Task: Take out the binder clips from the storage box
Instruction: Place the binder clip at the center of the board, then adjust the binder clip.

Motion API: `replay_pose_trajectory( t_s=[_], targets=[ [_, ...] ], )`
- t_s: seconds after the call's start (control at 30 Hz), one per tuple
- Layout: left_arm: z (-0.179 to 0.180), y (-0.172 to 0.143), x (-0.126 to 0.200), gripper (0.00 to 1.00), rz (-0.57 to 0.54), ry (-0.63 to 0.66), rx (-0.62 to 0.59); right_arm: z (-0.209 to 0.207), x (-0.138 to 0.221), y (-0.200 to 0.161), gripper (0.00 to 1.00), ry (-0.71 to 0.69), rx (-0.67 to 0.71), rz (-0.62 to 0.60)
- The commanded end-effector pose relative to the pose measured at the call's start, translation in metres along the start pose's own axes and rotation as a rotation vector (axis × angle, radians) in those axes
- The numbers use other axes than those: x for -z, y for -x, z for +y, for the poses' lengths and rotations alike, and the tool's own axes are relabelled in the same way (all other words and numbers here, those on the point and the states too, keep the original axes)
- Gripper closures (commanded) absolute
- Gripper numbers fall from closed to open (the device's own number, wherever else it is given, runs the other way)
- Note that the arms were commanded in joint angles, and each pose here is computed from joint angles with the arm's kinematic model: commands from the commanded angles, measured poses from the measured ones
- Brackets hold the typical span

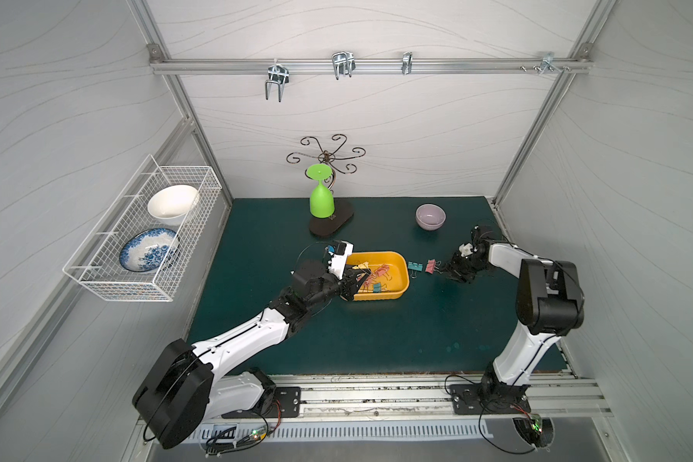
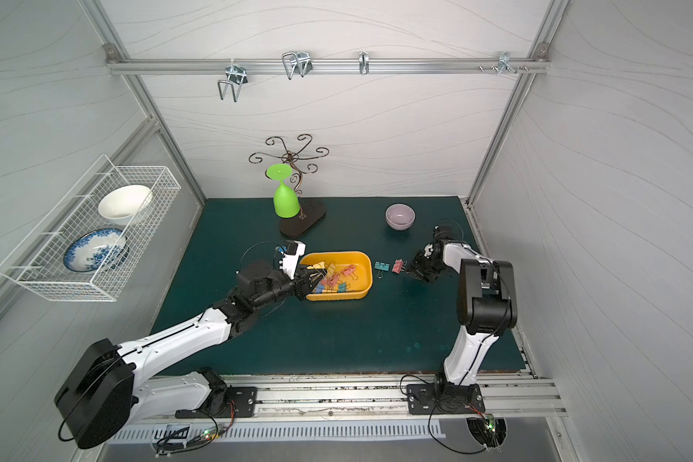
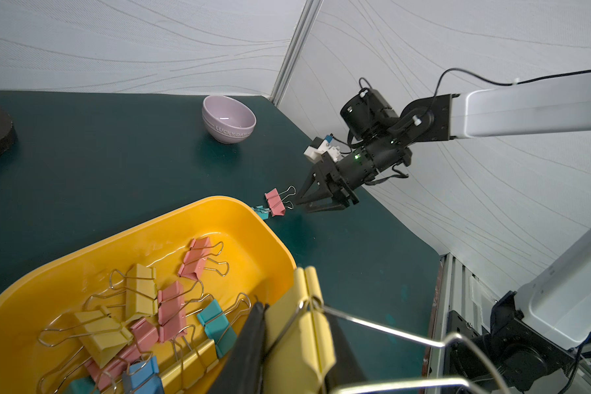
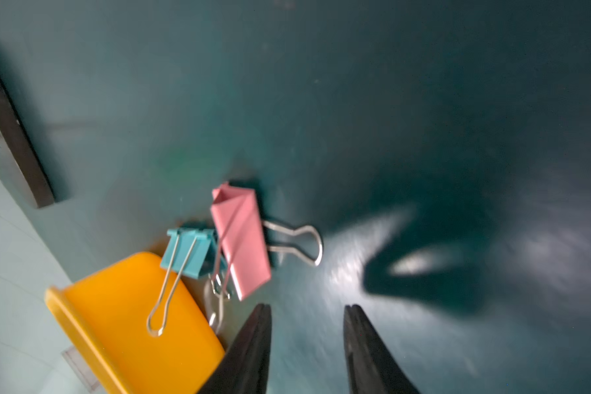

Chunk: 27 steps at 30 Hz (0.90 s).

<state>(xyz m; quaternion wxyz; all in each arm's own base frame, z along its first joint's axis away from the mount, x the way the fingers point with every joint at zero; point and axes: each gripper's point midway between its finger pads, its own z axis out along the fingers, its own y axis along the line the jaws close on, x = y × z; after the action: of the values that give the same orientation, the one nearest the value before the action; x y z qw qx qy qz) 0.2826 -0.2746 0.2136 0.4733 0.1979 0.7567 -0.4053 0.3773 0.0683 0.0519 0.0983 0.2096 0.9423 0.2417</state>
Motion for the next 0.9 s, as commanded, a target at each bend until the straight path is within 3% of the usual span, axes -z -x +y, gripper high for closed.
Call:
replay_pose_trajectory(
  t_s=[0.0, 0.1, 0.2, 0.33, 0.5, 0.67, 0.87],
  targets=[
    [-0.012, 0.021, -0.003, 1.00, -0.059, -0.036, -0.046, -0.002, 0.036, -0.008, 0.56, -0.061, 0.037, -0.042],
    [-0.016, 0.020, -0.006, 1.00, -0.058, -0.035, -0.077, 0.012, 0.062, -0.017, 0.55, -0.029, 0.057, -0.080],
    [-0.022, 0.015, -0.009, 1.00, -0.056, -0.034, -0.146, 0.067, 0.086, -0.045, 0.56, 0.130, 0.183, -0.104],
    [-0.027, 0.016, -0.011, 1.00, -0.068, -0.036, -0.180, 0.151, 0.116, -0.105, 0.56, 0.382, 0.358, -0.038],
    [-0.022, 0.026, -0.012, 1.00, -0.102, 0.002, -0.172, 0.212, 0.143, -0.173, 0.55, 0.639, 0.415, 0.097],
    [-0.014, 0.039, -0.018, 1.00, -0.135, 0.039, -0.105, 0.234, 0.150, -0.208, 0.55, 0.713, 0.410, 0.195],
    [-0.011, 0.049, -0.020, 1.00, -0.165, 0.026, -0.032, 0.237, 0.140, -0.222, 0.56, 0.675, 0.379, 0.261]
  ],
)
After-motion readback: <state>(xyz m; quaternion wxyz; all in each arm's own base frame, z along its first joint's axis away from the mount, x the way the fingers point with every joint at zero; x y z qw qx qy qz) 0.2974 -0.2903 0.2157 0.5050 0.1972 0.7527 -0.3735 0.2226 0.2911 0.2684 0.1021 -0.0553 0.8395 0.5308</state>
